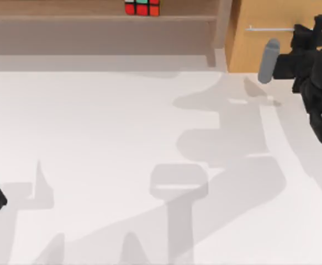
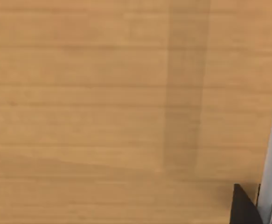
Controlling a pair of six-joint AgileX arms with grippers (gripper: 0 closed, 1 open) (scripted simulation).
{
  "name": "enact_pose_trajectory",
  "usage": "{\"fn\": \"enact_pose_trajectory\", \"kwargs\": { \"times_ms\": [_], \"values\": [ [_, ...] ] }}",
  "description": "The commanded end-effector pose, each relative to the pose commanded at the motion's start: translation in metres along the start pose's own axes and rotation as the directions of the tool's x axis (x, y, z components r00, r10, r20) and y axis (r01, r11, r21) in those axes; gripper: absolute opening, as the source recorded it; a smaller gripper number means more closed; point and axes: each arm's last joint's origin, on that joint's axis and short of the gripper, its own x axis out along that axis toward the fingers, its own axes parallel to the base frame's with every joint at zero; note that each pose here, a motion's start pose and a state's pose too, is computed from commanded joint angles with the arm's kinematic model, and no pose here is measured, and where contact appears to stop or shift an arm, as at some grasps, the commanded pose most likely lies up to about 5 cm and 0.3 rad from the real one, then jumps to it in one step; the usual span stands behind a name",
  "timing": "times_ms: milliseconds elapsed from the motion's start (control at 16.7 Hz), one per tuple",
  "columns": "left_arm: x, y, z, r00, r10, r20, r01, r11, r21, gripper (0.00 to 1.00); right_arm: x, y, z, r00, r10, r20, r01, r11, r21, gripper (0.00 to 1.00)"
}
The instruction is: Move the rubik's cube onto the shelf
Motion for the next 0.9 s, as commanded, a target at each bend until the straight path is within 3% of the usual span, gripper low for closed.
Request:
{"fn": "enact_pose_trajectory", "kwargs": {
  "times_ms": [540,900],
  "values": [
    [0.0,0.0,0.0,1.0,0.0,0.0,0.0,1.0,0.0,1.0,0.0,0.0,0.0,1.0,0.0,0.0,0.0,1.0,0.0,0.98],
    [0.0,0.0,0.0,1.0,0.0,0.0,0.0,1.0,0.0,1.0,0.0,0.0,0.0,1.0,0.0,0.0,0.0,1.0,0.0,1.0]
  ]
}}
